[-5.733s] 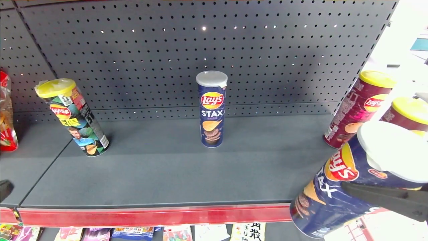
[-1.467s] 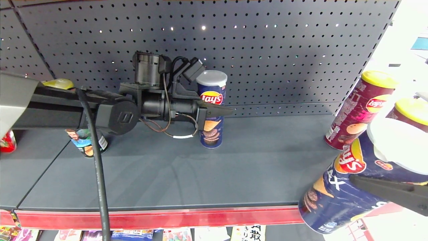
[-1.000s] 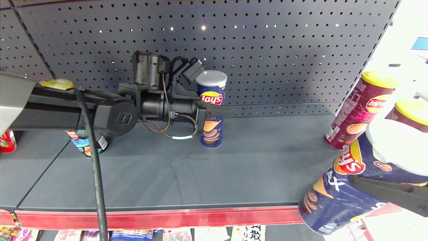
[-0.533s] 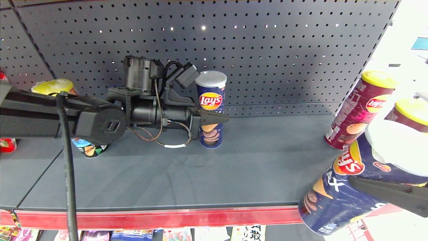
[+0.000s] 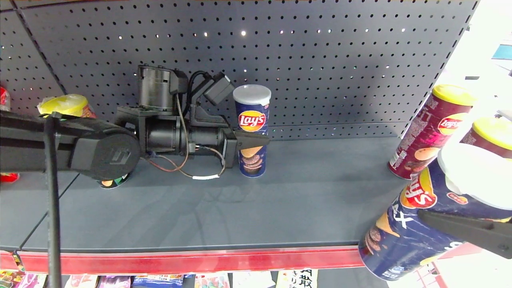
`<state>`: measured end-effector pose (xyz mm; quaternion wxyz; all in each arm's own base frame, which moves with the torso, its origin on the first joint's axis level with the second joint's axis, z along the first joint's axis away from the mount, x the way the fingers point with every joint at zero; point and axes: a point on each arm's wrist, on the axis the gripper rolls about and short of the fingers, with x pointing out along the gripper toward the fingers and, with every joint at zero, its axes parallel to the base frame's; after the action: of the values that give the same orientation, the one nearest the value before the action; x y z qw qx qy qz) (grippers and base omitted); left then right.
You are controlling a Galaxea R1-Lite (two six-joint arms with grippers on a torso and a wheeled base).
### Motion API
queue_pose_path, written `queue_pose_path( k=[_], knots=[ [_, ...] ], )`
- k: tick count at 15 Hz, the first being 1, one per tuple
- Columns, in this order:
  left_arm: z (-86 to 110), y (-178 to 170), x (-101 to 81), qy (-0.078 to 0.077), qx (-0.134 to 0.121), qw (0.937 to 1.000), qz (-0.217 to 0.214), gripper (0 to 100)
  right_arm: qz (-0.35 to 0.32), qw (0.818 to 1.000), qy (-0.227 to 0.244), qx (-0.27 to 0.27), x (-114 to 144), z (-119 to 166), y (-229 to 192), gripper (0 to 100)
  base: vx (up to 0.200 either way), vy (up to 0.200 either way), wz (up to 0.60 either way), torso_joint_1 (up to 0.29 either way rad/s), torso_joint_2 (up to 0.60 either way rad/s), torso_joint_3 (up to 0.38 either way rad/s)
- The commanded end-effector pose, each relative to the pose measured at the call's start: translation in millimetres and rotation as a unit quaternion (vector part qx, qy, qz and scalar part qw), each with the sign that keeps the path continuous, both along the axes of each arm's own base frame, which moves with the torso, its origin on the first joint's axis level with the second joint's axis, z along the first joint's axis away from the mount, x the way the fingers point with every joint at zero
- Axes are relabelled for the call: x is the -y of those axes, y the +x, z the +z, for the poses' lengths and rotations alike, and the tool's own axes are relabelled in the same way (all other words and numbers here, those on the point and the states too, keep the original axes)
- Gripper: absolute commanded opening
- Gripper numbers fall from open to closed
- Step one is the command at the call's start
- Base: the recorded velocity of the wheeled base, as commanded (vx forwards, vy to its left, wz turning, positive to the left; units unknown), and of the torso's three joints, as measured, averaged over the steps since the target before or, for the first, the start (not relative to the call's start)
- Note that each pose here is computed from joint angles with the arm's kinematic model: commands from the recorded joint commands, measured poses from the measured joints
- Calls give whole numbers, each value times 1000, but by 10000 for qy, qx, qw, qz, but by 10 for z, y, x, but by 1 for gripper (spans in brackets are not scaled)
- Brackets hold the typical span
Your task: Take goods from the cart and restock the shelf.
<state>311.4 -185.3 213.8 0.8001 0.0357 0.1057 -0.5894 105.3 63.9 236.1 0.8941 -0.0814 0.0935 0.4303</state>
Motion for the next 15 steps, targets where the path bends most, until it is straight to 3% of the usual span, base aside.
queue_pose_path(
  k=[1,4,15],
  knots=[
    [26,-91,-33,8,-2,10000,16,0,-10,10000,0,2,6,-5,-5,0,0,0,0,0,0,0],
    [-37,-181,-86,108,-120,9998,134,0,-2,10000,-11,-19,2,-10,0,0,0,0,0,0,0,0],
    [-82,-117,-62,125,-136,9998,115,0,-10,10000,-28,-53,2,-30,3,0,0,0,0,0,0,0]
  ],
)
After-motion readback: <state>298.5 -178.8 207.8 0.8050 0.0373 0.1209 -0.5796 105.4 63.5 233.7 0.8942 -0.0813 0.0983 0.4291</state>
